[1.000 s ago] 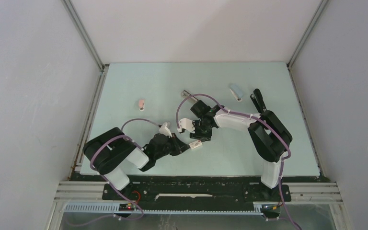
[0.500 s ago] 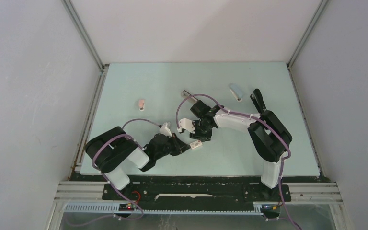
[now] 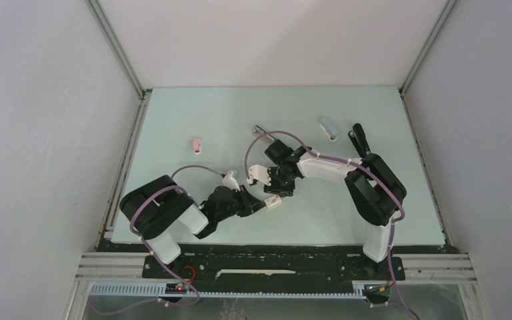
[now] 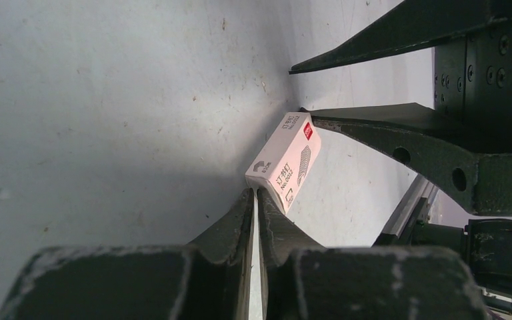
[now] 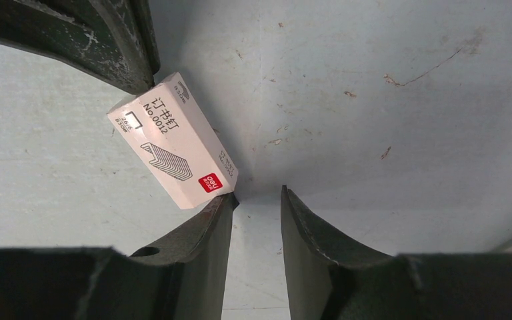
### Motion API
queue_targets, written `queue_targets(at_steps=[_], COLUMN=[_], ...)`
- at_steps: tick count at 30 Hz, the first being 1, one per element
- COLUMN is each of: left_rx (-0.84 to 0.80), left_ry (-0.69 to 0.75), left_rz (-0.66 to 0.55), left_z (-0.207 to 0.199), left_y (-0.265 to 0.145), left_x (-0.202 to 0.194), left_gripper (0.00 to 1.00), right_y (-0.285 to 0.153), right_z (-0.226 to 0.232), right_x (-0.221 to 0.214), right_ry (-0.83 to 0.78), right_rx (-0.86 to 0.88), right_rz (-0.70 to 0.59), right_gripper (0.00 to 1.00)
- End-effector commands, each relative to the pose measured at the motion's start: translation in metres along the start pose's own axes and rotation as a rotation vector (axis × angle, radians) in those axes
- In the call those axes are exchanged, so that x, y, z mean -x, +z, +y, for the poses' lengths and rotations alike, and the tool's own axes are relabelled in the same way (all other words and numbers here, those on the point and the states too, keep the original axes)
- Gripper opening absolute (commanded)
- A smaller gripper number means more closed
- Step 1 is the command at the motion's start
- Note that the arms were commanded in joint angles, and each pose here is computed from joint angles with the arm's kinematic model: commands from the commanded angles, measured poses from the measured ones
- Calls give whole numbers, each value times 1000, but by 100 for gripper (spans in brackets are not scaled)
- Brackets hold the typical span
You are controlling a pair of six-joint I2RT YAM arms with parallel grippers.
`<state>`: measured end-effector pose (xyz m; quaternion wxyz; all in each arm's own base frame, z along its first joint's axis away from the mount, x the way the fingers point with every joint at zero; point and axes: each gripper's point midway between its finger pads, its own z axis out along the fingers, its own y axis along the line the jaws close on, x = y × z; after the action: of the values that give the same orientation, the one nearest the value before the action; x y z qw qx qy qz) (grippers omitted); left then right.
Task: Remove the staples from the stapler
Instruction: Close the staple box at the center of the board.
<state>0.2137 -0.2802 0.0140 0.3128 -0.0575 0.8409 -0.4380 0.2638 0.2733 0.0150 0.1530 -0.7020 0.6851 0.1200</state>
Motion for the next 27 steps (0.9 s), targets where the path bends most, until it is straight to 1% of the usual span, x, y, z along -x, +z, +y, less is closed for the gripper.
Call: queue_targets(at_steps=[1, 6, 12, 16, 21, 22, 23, 25, 27], left_rx=[59, 64, 70, 89, 125, 132, 174, 211, 200], left_ry=[-4, -5, 3, 23, 87, 102, 121, 170, 241], left_rz=[35, 19, -24, -47, -70, -71, -73, -99, -155], left_z=[16, 19, 23, 27, 29, 28, 35, 34, 18], left_y=[0, -5, -23, -34, -46, -50, -54, -64, -75], left_x=[-9, -7, -1, 4, 13, 15, 18, 28, 49], left_gripper=[12, 13, 18, 20, 22, 23, 25, 31, 38], right_y=[13, 9, -6, -22, -50, -57, -65, -81, -97], right_z=[18, 12, -1, -9, -20, -22, -24, -27, -31], right_x=[2, -2, -8, -13, -19, -21, -22, -26, -32], right_ry=[-4, 9, 34, 62, 103, 115, 124, 142, 167], right_rx=[71, 51, 5, -22, -71, -81, -95, -122, -159], right_rz=[7, 14, 14, 7, -26, -33, -43, -63, -81], right_gripper=[42, 43, 43, 42, 42, 42, 42, 42, 43])
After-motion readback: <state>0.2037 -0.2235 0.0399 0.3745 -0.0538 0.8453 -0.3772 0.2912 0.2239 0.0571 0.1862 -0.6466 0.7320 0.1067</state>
